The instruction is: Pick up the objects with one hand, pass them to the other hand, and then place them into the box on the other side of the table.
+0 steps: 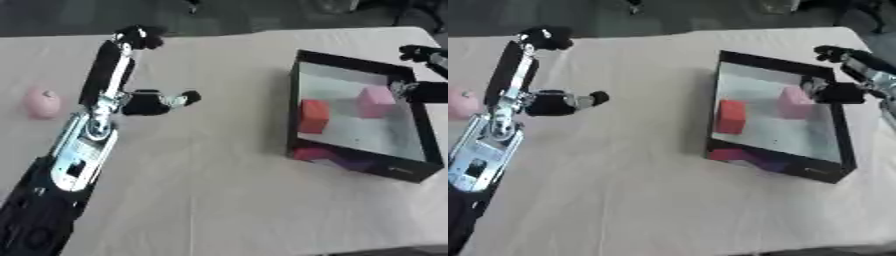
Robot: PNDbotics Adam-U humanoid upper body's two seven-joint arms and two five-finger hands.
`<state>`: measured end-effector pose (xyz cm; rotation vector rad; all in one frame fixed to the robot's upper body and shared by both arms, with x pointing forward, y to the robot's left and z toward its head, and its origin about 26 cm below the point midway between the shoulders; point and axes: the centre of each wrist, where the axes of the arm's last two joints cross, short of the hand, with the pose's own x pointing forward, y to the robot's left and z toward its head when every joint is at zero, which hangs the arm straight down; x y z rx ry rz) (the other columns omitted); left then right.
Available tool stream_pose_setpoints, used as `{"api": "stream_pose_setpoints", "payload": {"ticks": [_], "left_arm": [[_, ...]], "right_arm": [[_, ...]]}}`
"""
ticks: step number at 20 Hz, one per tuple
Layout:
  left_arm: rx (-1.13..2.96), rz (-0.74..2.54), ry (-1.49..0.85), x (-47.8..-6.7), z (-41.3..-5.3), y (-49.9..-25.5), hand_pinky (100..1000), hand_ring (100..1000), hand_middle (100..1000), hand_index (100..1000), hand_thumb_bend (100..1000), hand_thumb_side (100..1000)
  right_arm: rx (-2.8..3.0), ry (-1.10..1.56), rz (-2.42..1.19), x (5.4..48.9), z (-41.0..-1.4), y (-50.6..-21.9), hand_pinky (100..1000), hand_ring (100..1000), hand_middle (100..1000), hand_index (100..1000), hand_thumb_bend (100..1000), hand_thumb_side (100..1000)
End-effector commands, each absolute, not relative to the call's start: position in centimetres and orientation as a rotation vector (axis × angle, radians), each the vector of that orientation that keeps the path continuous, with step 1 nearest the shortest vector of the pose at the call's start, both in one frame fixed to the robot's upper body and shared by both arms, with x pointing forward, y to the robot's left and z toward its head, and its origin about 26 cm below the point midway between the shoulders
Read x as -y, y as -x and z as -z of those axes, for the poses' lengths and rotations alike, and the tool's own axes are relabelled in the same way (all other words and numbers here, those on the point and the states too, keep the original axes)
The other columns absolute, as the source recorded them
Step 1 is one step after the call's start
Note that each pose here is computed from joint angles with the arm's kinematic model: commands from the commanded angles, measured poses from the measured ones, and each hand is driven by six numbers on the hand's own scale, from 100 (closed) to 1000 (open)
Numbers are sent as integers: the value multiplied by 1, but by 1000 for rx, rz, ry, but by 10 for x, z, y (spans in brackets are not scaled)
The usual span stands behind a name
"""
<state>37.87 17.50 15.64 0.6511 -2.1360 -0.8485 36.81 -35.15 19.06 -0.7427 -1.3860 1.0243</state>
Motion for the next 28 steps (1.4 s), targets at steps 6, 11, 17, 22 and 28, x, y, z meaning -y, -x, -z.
{"api": "stream_pose_setpoints", "payload": {"ticks": [6,11,17,22,28], "left_arm": [[2171,828,-704,-184,-175,-378,734,652,599,797,821,304],[2145,812,-815,-209,-191,-379,731,651,622,799,821,325],[2043,805,-890,-245,-213,-380,755,685,648,803,819,338],[1785,848,-971,-295,-226,-390,755,679,649,807,832,375],[1548,873,-1012,-338,-232,-402,766,703,667,812,845,364]], "right_arm": [[1619,572,-831,345,-225,-363,1000,1000,921,1000,100,568],[1687,610,-726,340,-240,-356,1000,1000,846,1000,100,353],[1758,599,-704,336,-248,-350,1000,1000,824,1000,100,365],[1766,598,-688,336,-248,-350,1000,1000,826,1000,100,379],[1768,590,-694,336,-247,-350,1000,1000,826,1000,100,376]]}}
